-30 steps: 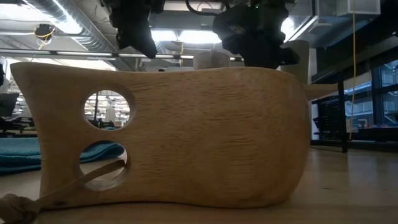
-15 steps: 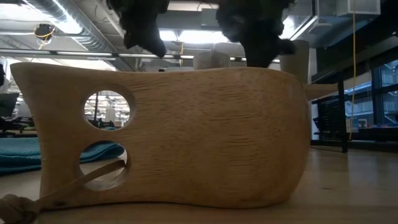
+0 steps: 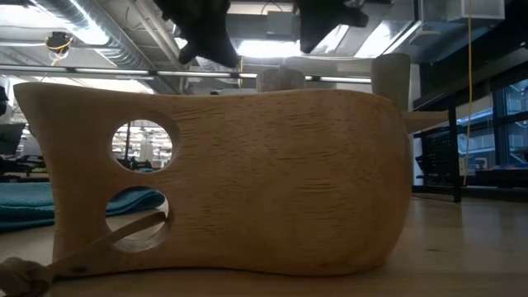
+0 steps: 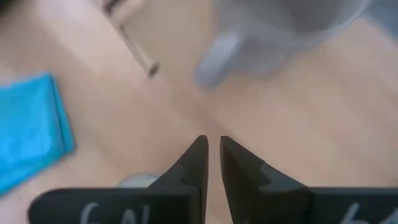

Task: Stack small to large cups/mugs on shelf
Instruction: Adjust the gray mug on the shelf

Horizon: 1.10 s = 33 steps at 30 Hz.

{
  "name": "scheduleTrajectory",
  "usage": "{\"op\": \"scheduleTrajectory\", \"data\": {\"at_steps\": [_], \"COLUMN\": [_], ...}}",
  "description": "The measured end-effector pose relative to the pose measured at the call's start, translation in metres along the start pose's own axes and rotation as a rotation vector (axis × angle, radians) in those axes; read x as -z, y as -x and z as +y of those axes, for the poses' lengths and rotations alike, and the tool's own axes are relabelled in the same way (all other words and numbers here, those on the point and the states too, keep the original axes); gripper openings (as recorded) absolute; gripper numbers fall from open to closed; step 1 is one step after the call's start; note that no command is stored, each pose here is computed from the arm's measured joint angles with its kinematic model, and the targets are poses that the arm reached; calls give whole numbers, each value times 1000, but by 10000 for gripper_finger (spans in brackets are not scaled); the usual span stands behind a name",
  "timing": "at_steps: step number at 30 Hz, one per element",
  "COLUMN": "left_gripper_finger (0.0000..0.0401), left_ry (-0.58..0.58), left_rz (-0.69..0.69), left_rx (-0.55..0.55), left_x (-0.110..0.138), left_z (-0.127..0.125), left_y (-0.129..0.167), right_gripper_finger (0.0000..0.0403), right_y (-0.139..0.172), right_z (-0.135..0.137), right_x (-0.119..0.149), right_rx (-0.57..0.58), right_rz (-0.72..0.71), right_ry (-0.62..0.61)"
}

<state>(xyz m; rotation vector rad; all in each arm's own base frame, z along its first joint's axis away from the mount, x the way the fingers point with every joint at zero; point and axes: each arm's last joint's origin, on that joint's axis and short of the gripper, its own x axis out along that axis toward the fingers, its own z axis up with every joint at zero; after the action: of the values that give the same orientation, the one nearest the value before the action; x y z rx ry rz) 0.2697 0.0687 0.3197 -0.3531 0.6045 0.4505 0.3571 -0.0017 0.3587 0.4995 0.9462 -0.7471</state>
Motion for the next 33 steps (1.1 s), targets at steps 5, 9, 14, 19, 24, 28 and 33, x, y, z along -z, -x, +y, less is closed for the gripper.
{"op": "scheduleTrajectory", "data": {"at_steps": [5, 9, 14, 19, 24, 28, 33], "left_gripper_finger": [64, 64, 64, 64, 64, 64, 64], "left_ry": [70, 106, 97, 92, 87, 83, 81], "left_rz": [-41, -13, -6, -18, -29, -28, -51], "left_rx": [-78, -49, -23, -13, 7, 15, 29], "left_x": [-11, -14, -15, -17, -18, -17, -19], "left_z": [29, 44, 52, 57, 58, 58, 57], "left_y": [-5, -22, -43, -55, -63, -69, -72], "right_gripper_finger": [44, 44, 44, 44, 44, 44, 44], "right_y": [12, 12, 10, 10, 10, 9, 7], "right_z": [-10, -18, -24, -26, -26, -28, -32], "right_x": [-18, -27, -32, -30, -30, -31, -34], "right_rx": [8, 16, 34, 46, 52, 55, 66], "right_rz": [-64, -75, -69, -57, -51, -51, -49], "right_ry": [-27, -34, -48, -39, -23, -19, -30]}}
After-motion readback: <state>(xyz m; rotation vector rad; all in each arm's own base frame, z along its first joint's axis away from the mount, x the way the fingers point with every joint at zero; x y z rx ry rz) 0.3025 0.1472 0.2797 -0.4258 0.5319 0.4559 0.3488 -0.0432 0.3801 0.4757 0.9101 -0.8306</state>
